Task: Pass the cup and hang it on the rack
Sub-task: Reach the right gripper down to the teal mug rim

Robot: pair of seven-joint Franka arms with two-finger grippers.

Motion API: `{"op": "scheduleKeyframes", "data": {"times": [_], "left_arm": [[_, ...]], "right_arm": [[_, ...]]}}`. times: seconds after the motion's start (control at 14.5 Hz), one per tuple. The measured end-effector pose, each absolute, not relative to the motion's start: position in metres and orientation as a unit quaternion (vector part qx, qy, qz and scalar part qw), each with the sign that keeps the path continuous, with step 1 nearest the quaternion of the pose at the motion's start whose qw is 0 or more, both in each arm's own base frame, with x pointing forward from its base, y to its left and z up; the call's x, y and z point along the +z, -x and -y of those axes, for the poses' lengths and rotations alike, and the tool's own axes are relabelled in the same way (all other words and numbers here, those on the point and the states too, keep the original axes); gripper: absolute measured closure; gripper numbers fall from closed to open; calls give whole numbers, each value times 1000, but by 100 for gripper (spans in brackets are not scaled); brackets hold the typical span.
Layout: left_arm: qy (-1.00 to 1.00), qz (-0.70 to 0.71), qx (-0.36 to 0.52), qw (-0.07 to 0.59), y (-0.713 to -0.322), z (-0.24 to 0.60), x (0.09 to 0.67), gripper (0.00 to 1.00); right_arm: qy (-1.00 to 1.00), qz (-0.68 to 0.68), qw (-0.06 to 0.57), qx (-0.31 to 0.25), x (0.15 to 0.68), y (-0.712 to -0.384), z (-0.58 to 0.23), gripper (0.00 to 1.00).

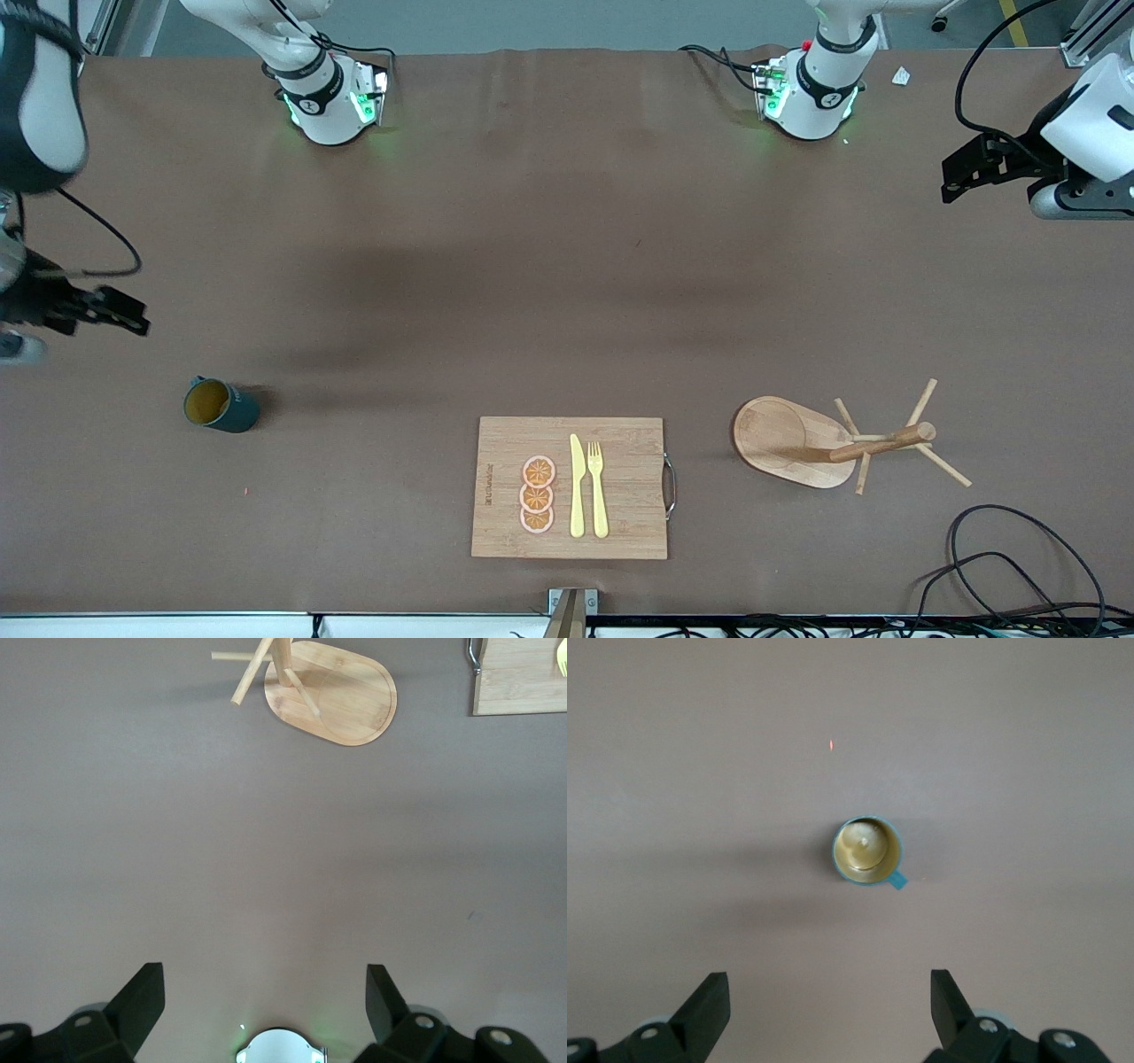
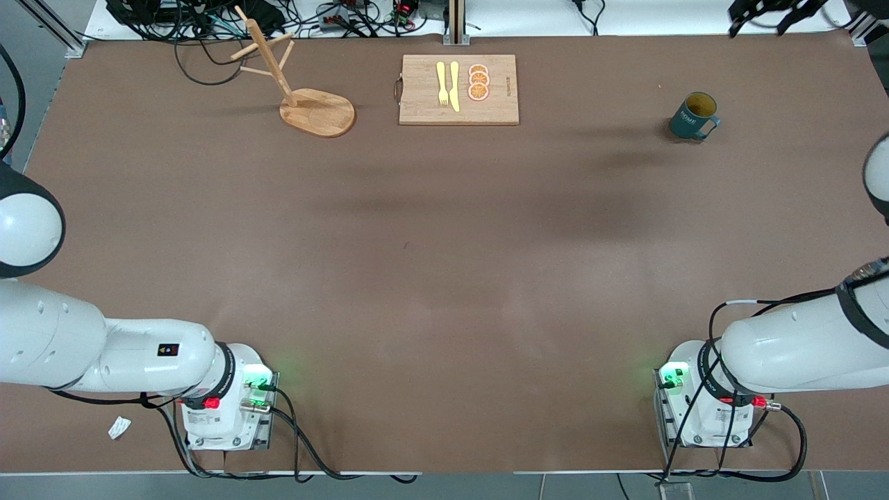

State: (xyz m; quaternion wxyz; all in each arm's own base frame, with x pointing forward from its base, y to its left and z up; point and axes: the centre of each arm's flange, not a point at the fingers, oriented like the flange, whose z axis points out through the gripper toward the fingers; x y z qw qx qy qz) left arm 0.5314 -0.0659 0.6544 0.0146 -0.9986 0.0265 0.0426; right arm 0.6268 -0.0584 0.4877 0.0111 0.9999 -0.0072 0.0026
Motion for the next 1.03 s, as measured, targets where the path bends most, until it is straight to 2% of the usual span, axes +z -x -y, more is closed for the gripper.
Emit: {"op": "scheduleKeyframes", "data": {"times": [0.21,0.48,0.89,1.03], "left_arm": [[999,-26,42,15,-532,65,655,0],[999,-25,42,14,-532,64,655,0],[999,-24,42,14,-532,63,655,0],[999,-24,42,14,-532,63,655,0]], "right_arm": [[-999,15,-6,-30,413,-647,58,0],[-999,28,-16,-37,338,-665,61,0],[-999,32,-12,-21,272,-678,61,0],[-999,33,-10,-21,254,-679,63,4]]}}
